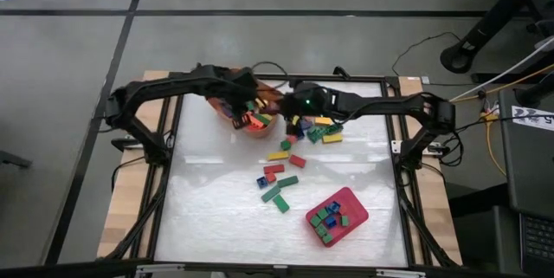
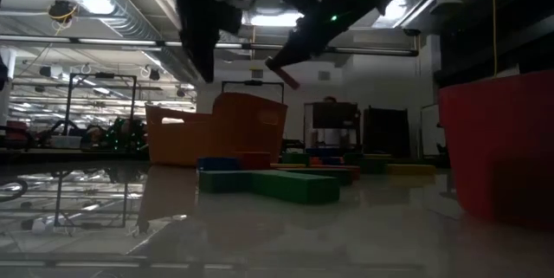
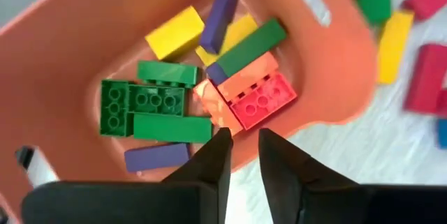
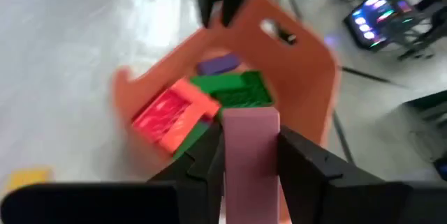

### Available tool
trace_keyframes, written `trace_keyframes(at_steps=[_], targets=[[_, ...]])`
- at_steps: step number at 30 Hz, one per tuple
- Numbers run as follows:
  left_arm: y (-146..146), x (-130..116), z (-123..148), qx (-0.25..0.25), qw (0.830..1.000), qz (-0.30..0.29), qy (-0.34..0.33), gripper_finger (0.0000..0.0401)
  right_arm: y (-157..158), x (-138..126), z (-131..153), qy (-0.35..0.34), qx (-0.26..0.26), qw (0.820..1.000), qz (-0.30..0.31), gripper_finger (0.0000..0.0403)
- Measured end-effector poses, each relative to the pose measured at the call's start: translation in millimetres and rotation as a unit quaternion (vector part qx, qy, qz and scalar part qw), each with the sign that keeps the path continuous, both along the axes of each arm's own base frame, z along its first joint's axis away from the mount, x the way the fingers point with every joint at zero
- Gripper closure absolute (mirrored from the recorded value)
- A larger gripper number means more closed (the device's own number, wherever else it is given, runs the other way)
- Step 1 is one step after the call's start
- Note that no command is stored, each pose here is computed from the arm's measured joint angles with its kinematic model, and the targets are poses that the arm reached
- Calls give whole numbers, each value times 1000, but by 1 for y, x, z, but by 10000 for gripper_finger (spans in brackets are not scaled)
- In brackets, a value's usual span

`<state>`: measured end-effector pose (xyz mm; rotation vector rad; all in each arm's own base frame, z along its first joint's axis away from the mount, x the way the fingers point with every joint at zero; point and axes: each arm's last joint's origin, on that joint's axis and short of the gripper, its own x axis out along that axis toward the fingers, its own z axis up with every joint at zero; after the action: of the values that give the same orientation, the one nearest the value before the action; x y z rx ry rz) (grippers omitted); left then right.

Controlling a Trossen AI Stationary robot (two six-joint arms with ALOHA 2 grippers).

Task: Sort blocks by size
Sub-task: Put the large pink block into the orange bin, then put the small blue game piece into the red bin

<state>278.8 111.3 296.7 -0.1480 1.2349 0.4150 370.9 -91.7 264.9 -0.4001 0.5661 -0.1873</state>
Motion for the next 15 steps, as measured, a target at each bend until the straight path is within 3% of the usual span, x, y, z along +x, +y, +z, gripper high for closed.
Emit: trace_keyframes(at_steps=[6,15], targets=[[-25,-2,15,-5,999,3,-37,350,-26,13,-16,-43,-3,999,-13,270],[-72,13,8,-34,999,-13,-39,331,-31,21,-32,-39,-2,999,-17,253]])
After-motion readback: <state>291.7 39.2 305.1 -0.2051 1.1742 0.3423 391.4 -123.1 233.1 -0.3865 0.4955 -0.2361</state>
